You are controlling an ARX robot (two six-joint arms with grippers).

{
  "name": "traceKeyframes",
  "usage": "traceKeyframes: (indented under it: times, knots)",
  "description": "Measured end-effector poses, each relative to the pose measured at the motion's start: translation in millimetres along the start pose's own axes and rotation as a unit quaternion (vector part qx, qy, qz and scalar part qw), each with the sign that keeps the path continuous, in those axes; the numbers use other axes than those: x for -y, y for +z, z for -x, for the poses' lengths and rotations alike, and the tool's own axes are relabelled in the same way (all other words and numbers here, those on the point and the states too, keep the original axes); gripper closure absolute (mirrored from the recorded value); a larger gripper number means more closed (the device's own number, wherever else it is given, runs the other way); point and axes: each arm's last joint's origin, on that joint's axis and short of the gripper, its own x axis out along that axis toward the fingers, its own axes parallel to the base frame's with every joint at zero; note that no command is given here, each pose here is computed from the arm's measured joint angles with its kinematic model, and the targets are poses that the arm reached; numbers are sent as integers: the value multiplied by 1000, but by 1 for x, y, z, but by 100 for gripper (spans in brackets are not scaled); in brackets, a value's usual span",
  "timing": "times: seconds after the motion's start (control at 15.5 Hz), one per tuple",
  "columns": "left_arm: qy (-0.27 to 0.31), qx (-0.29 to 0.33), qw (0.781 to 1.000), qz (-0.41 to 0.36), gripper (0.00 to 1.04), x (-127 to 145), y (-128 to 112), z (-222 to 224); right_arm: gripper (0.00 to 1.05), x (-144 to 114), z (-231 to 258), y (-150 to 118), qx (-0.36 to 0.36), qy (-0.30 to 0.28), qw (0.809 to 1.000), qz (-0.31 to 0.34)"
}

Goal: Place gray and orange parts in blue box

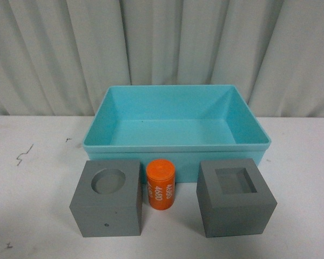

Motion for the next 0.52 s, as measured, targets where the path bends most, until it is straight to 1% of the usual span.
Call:
traceKeyframes:
  times: [0.52]
  knots:
    - [0, 0, 1000, 0, 7, 0, 0, 0, 6, 0, 0, 0, 0, 0, 1000, 0]
